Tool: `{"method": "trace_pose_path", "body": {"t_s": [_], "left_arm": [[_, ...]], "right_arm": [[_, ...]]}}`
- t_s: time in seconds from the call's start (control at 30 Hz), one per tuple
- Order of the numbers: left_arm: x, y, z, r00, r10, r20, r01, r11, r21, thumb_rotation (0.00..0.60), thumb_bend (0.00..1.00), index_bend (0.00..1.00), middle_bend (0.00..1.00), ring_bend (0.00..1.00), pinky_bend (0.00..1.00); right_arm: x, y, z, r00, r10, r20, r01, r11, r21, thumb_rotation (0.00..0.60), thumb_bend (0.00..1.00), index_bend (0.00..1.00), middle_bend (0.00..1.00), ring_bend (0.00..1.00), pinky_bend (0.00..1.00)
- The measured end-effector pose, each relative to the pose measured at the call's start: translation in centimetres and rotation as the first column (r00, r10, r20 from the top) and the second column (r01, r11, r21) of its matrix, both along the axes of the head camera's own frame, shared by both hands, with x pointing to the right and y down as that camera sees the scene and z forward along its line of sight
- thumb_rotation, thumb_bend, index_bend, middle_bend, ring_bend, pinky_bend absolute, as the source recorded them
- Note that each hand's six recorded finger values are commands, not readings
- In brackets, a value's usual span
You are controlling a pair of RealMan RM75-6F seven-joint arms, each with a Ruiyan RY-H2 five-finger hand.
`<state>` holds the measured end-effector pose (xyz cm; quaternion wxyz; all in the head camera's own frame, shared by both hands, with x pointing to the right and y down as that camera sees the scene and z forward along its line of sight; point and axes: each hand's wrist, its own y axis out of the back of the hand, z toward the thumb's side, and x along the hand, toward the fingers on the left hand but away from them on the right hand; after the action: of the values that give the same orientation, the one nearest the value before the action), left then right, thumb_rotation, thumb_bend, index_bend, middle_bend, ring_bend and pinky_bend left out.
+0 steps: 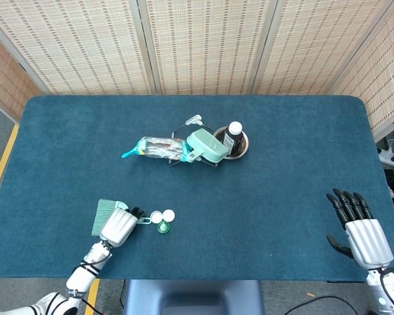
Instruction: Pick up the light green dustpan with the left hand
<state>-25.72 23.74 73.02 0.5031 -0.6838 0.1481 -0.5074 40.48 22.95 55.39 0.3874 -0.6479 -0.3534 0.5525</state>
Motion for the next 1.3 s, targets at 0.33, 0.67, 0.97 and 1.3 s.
{"method": "trace_pose_path", "body": {"t_s": [0.33, 0.67, 0.97, 1.3], "left_arm": [[-0.3, -0.1, 0.1, 0.999, 0.03, 0.035, -0.032, 0.998, 0.045, 0.6, 0.39, 0.49, 0.51, 0.65, 0.8], [-0.3, -0.7, -1.3, 0.994, -0.035, -0.107, 0.043, 0.997, 0.07, 0.6, 0.68, 0.75, 0.84, 0.71, 0.87], [-0.5, -2.8, -4.6, 0.805, -0.247, -0.54, 0.262, 0.964, -0.05, 0.6, 0.7, 0.76, 0.88, 0.72, 0.87], [0.0, -3.3, -5.7, 0.519, -0.318, -0.794, 0.279, 0.941, -0.194, 0.6, 0.71, 0.76, 0.88, 0.72, 0.87]], "right_arm": [[0.0, 0.0, -0.1, 1.0, 0.0, 0.004, 0.0, 1.0, -0.001, 0.6, 0.19, 0.0, 0.0, 0.0, 0.0], [-0.1, 0.1, -0.2, 1.0, -0.003, 0.007, 0.003, 1.0, -0.002, 0.6, 0.19, 0.0, 0.0, 0.0, 0.0], [-0.1, 0.2, -0.2, 1.0, -0.004, 0.007, 0.004, 1.0, -0.005, 0.6, 0.19, 0.0, 0.0, 0.0, 0.0], [-0.1, 0.2, -0.4, 1.0, -0.001, 0.011, 0.001, 1.0, -0.001, 0.6, 0.19, 0.0, 0.0, 0.0, 0.0]]}}
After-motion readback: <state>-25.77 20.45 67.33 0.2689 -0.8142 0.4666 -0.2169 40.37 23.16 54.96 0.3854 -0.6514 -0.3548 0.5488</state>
